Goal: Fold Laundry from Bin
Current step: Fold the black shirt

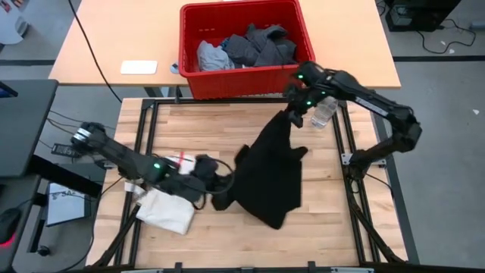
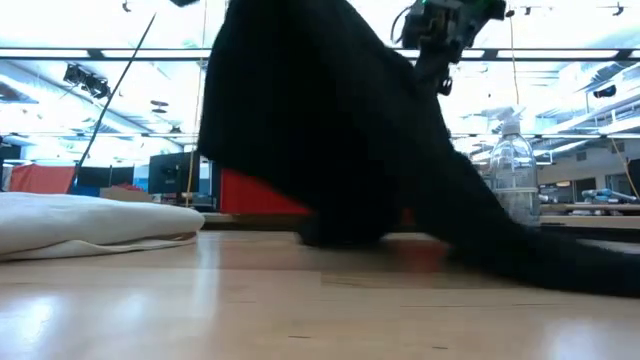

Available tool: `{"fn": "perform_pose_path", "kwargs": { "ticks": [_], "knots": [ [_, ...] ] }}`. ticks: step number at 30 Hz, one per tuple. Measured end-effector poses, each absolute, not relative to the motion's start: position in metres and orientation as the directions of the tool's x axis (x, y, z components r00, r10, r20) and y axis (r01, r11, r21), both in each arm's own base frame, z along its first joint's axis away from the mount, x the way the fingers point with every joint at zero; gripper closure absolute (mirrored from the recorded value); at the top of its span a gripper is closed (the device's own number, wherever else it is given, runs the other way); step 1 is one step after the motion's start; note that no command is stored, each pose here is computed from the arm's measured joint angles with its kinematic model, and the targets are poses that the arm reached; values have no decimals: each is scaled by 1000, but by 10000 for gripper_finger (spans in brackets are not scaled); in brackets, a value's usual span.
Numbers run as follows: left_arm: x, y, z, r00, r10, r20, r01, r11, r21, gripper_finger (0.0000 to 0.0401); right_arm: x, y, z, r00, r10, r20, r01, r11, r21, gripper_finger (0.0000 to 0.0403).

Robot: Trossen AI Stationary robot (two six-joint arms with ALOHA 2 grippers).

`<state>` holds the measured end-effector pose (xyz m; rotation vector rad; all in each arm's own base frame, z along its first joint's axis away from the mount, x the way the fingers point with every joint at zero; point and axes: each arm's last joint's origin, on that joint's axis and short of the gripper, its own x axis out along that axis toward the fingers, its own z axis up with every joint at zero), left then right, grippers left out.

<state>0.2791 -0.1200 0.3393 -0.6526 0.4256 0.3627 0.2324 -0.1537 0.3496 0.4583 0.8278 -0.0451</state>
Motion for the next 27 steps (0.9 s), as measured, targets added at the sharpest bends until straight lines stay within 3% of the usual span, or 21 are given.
{"fn": "perform_pose_path", "kwargs": {
  "ticks": [9,17,23,27],
  "knots": [
    [214,-90,381,828,174,-534,-425,816,-393,401,198,-131,390,764,-16,-645,320,877,358,387],
    [178,-53,409,873,199,-446,-375,859,-350,401,203,-120,404,816,-91,-571,379,830,409,387],
    [152,-5,410,780,379,-498,-559,780,-281,401,221,-137,399,801,-234,-551,491,784,380,387],
    [144,27,419,799,391,-457,-562,756,-336,393,230,-146,396,786,-313,-533,549,750,368,387]
  ]
}}
